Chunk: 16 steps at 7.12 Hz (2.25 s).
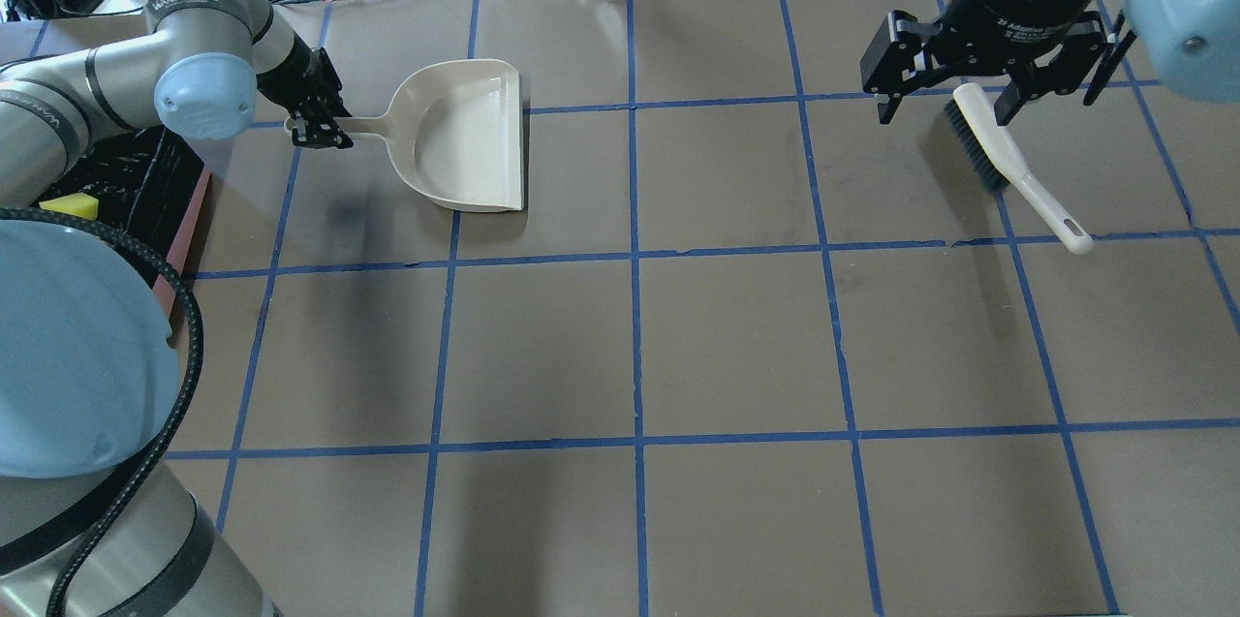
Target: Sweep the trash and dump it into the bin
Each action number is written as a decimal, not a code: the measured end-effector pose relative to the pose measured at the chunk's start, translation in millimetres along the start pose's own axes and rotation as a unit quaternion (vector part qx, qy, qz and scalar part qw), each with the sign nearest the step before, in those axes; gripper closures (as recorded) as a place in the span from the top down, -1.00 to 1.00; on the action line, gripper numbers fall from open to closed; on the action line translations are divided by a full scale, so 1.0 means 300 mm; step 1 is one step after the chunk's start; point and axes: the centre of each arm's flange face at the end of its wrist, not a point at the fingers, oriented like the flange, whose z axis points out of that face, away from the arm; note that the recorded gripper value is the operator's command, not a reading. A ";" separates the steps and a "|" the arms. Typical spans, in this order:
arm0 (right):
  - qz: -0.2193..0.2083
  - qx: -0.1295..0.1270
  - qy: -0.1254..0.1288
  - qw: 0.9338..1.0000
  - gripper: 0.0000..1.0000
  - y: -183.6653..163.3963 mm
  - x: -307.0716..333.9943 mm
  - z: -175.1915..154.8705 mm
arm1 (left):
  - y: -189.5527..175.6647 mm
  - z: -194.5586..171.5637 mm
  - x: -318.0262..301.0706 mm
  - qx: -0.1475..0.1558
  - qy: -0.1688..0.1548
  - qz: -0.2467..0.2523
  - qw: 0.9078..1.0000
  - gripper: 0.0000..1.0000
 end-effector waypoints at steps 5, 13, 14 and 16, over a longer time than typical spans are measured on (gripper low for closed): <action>0.000 0.000 0.000 1.000 1.00 0.000 0.000 0.000 | -0.009 -0.018 -0.026 0.016 -0.010 -0.006 1.000 0.10; 0.001 0.000 0.001 1.000 1.00 0.000 0.001 0.000 | 0.211 -0.406 -0.141 0.080 -0.033 0.403 0.911 0.99; 0.001 0.000 0.001 1.000 1.00 0.001 0.001 0.000 | 0.216 -0.515 -0.172 0.089 -0.033 0.506 0.857 1.00; 0.000 0.000 0.001 1.000 1.00 0.002 0.001 -0.002 | 0.233 -0.659 -0.248 0.093 -0.040 0.604 0.791 1.00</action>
